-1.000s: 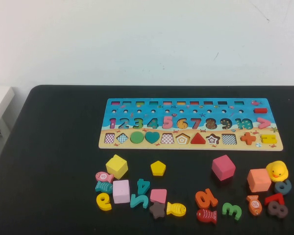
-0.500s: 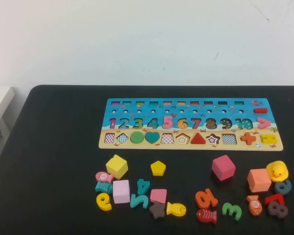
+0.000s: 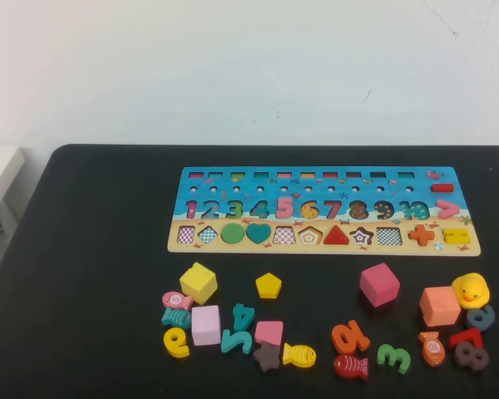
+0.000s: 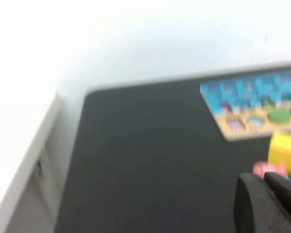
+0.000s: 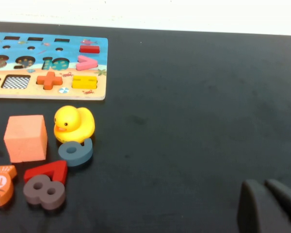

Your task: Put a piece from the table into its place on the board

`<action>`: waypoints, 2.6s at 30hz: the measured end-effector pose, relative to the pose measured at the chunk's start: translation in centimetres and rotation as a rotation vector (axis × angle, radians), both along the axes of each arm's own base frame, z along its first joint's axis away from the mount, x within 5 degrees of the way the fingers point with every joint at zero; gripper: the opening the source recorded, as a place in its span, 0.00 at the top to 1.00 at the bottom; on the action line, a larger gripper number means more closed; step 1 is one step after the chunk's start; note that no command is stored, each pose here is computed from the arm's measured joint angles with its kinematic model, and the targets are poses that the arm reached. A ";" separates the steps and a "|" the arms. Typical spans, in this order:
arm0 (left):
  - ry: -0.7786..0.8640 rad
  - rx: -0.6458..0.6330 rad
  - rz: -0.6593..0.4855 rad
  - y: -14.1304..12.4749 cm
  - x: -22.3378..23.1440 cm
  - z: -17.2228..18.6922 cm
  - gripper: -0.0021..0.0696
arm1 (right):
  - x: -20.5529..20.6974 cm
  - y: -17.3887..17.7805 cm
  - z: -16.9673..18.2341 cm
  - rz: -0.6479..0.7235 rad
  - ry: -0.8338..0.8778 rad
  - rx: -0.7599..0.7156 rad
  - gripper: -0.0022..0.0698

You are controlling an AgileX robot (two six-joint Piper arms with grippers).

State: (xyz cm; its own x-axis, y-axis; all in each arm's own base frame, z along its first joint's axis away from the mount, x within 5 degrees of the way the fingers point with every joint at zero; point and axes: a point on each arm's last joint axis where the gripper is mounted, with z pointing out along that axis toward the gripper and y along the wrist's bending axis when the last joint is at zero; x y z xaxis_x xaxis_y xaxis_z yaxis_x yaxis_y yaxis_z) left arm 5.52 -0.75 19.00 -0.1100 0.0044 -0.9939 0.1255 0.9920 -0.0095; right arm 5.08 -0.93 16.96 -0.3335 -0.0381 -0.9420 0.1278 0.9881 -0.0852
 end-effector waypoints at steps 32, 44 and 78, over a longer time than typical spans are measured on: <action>0.155 0.040 -0.013 0.0 -0.3 -1.4 0.97 | 0.0 0.0 0.0 0.000 0.000 0.000 0.94; 0.157 0.041 -0.014 0.0 -0.3 -1.4 0.97 | 0.0 0.0 0.0 0.000 0.000 0.000 0.94; -0.093 0.013 0.004 0.0 0.1 0.8 0.97 | 0.0 0.0 0.0 0.000 0.000 0.000 0.94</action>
State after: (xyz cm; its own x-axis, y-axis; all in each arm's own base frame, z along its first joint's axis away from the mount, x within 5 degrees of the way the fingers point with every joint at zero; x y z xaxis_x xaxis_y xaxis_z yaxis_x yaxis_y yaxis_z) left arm 5.58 -0.70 19.82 -0.0168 0.0167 -0.9997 0.1210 0.9925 0.0145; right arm 5.08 -0.93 16.96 -0.3335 -0.0381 -0.9420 0.1278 0.9881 -0.0852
